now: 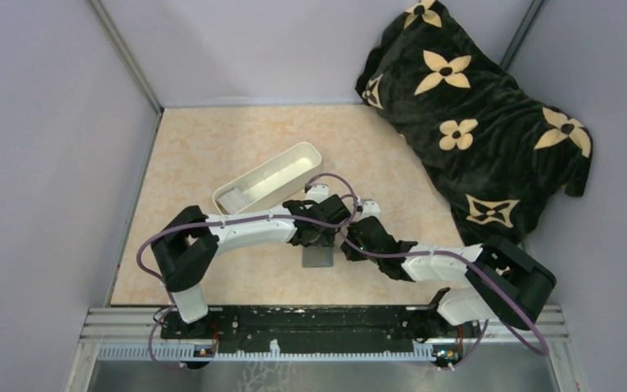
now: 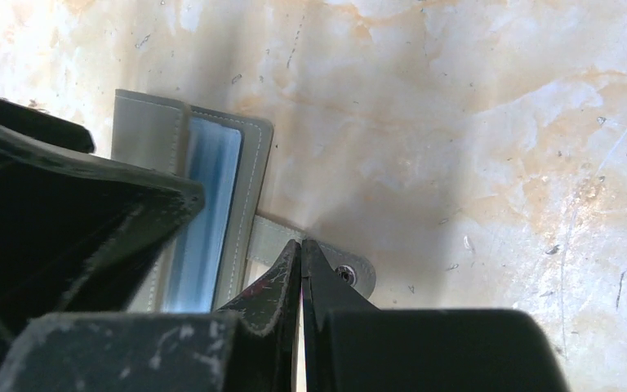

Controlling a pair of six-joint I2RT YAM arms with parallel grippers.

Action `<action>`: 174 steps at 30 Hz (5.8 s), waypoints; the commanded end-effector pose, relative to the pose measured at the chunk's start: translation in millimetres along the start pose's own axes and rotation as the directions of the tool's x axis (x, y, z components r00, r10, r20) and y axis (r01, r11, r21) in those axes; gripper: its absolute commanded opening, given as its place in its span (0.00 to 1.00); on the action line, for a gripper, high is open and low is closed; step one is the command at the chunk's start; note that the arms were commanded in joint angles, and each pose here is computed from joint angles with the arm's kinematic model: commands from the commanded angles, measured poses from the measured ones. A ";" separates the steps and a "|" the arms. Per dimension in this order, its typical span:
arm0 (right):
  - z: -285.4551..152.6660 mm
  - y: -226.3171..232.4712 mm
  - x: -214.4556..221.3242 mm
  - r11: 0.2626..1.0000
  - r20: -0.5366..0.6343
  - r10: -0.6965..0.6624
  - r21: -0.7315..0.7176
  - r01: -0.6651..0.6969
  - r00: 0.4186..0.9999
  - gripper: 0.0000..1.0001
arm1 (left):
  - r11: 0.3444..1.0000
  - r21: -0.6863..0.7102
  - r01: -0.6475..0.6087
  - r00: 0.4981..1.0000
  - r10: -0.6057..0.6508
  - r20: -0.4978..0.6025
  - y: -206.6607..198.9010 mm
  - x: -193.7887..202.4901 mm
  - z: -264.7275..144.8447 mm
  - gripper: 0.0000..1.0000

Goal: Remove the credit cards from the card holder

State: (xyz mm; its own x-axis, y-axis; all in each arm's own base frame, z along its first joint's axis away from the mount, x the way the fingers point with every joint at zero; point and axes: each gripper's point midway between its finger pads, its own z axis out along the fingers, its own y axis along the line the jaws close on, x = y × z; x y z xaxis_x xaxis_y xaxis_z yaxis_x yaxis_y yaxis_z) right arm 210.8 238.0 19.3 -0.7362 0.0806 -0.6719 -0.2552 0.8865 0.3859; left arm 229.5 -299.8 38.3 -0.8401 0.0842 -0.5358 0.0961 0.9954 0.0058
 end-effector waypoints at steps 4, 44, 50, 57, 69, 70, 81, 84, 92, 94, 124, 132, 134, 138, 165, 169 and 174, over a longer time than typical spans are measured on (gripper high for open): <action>1.6 -17.3 26.1 0.997 -0.092 -0.040 0.056 0.046 0.995 0.01 | 0.992 -0.124 -0.023 1.000 0.024 0.009 41.7 -5.5 -15.5 0.76; -16.3 22.7 -13.2 0.990 -0.033 -0.137 -0.032 0.136 0.990 0.01 | 0.983 -0.183 -0.013 0.991 -0.012 -0.135 96.8 75.5 -1.8 0.76; -23.1 32.8 -28.0 0.988 0.004 -0.147 -0.044 0.147 0.989 0.01 | 0.985 -0.171 -0.016 0.993 -0.005 -0.121 94.8 70.8 -3.9 0.76; -25.2 40.8 -34.7 0.985 0.016 -0.160 -0.054 0.161 0.987 0.01 | 0.986 -0.165 -0.012 0.993 -0.007 -0.114 94.0 68.6 -5.6 0.76; -15.1 56.2 -21.6 0.979 -0.016 -0.185 -0.095 0.183 0.983 0.01 | 0.988 -0.157 -0.011 0.994 -0.007 -0.114 93.3 68.4 -6.4 0.76; -13.3 57.2 -19.4 0.978 -0.022 -0.185 -0.100 0.182 0.983 0.01 | 0.988 -0.156 -0.010 0.993 -0.008 -0.115 93.2 68.8 -6.4 0.76; -5.1 71.9 -6.3 0.972 -0.049 -0.192 -0.148 0.183 0.980 0.01 | 0.990 -0.142 -0.004 0.993 -0.013 -0.117 90.9 70.1 -6.1 0.76; -5.6 78.6 -7.8 0.969 -0.046 -0.190 -0.169 0.180 0.981 0.02 | 0.992 -0.126 0.000 0.993 -0.015 -0.118 88.0 70.1 -6.5 0.76; -16.5 71.4 -22.2 0.975 -0.006 -0.189 -0.119 0.187 0.982 0.01 | 0.993 -0.122 0.008 0.993 -0.022 -0.112 88.9 69.9 -8.1 0.75; -20.4 70.6 -25.6 0.975 0.002 -0.191 -0.113 0.190 0.982 0.01 | 0.993 -0.120 0.006 0.993 -0.020 -0.115 88.6 70.7 -7.4 0.75; -36.4 91.3 -45.9 0.966 0.054 -0.188 -0.172 0.195 0.981 0.01 | 0.993 -0.116 0.004 0.993 -0.017 -0.114 86.2 70.0 -5.4 0.76; -52.0 95.4 -63.1 0.964 0.102 -0.184 -0.175 0.200 0.978 0.08 | 0.997 -0.076 0.033 0.996 -0.039 -0.079 80.9 56.8 -18.5 0.95; -52.1 94.1 -62.7 0.964 0.099 -0.188 -0.169 0.203 0.977 0.09 | 0.997 -0.061 0.043 0.997 -0.047 -0.064 78.1 51.4 -22.6 0.95; -48.8 86.8 -58.7 0.969 0.091 -0.189 -0.142 0.200 0.978 0.11 | 0.998 -0.049 0.047 0.998 -0.049 -0.048 74.4 43.5 -27.7 0.94; -15.7 16.7 -18.7 0.984 -0.034 -0.172 0.034 0.173 0.985 0.11 | 0.998 -0.052 0.047 0.998 -0.049 -0.034 76.7 39.6 -34.5 0.94; -15.8 15.7 -19.8 0.985 -0.029 -0.166 0.037 0.167 0.986 0.12 | 0.997 -0.054 0.048 0.998 -0.050 -0.036 77.7 40.6 -34.5 0.94; -15.8 9.1 -20.1 0.986 -0.030 -0.156 0.055 0.158 0.987 0.14 | 0.997 -0.053 0.050 0.998 -0.052 -0.035 77.5 40.4 -34.6 0.94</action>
State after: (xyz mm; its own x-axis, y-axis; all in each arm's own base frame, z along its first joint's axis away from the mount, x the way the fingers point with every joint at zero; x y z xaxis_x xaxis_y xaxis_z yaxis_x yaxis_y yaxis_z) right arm 206.5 239.2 43.7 -0.7171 -0.1080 -0.6885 -0.3555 0.9065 0.2280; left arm 183.0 -213.1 35.0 -0.8723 0.0516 -0.4863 0.0302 0.9982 0.0517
